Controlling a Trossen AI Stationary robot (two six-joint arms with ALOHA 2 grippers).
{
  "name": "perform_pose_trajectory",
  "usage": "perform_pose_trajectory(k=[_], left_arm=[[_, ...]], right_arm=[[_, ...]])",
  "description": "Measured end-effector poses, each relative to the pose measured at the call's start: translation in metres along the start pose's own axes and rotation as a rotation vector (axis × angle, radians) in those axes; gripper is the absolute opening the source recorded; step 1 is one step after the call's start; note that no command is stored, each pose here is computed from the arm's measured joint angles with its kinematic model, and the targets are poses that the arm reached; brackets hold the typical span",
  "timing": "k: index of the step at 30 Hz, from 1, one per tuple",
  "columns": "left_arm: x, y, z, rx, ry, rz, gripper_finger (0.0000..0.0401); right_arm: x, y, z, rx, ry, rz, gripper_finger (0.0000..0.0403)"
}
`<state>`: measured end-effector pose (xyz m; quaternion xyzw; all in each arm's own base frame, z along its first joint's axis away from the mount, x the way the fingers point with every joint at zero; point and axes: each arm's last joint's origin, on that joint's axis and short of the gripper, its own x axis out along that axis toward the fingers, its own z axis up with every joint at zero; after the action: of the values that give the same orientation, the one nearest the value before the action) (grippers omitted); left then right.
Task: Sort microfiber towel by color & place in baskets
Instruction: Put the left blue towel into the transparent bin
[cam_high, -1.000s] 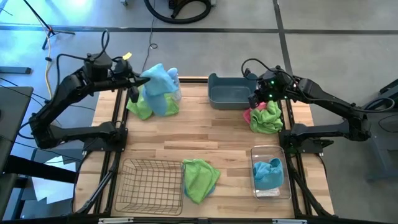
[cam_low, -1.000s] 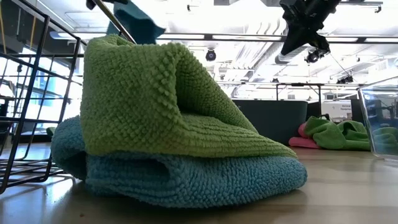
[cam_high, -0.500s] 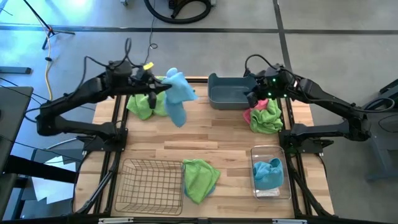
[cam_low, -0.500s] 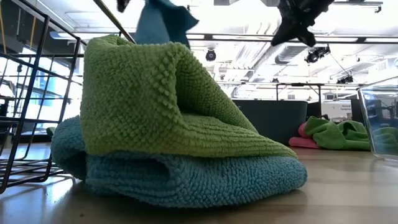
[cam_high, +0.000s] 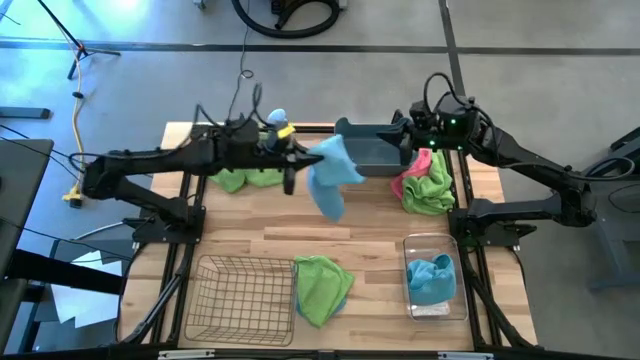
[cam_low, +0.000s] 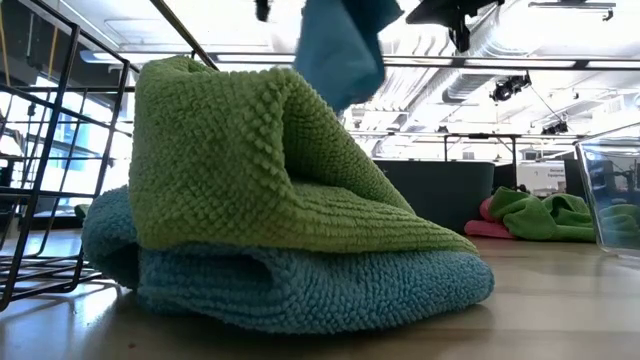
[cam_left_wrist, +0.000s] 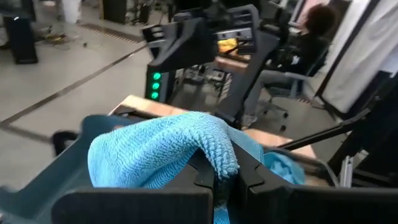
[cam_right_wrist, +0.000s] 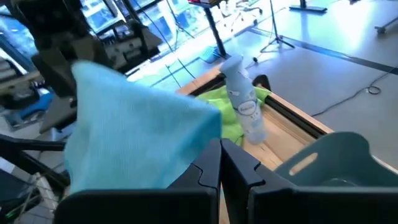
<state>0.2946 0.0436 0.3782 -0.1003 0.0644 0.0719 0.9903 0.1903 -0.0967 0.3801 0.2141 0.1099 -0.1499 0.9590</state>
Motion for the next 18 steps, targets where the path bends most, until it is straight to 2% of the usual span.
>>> perform_pose_trajectory(k=[5,12,18], left_arm=[[0.029,-0.011,-0.011,0.015,-0.053,-0.072,0.0000],[0.063,-0.022,-0.030,0.022,-0.102,-0.174,0.0000],[0.084,-0.037,-0.042,0.032,-0.196,-0.294,0.0000]], right_arm=[[0.000,0.001,0.002,0.004,-0.018,0.009,0.0000],[-0.002,0.007,0.016,0.032,-0.143,0.115,0.0000],[-0.003,0.010,0.021,0.071,-0.198,0.145,0.0000]])
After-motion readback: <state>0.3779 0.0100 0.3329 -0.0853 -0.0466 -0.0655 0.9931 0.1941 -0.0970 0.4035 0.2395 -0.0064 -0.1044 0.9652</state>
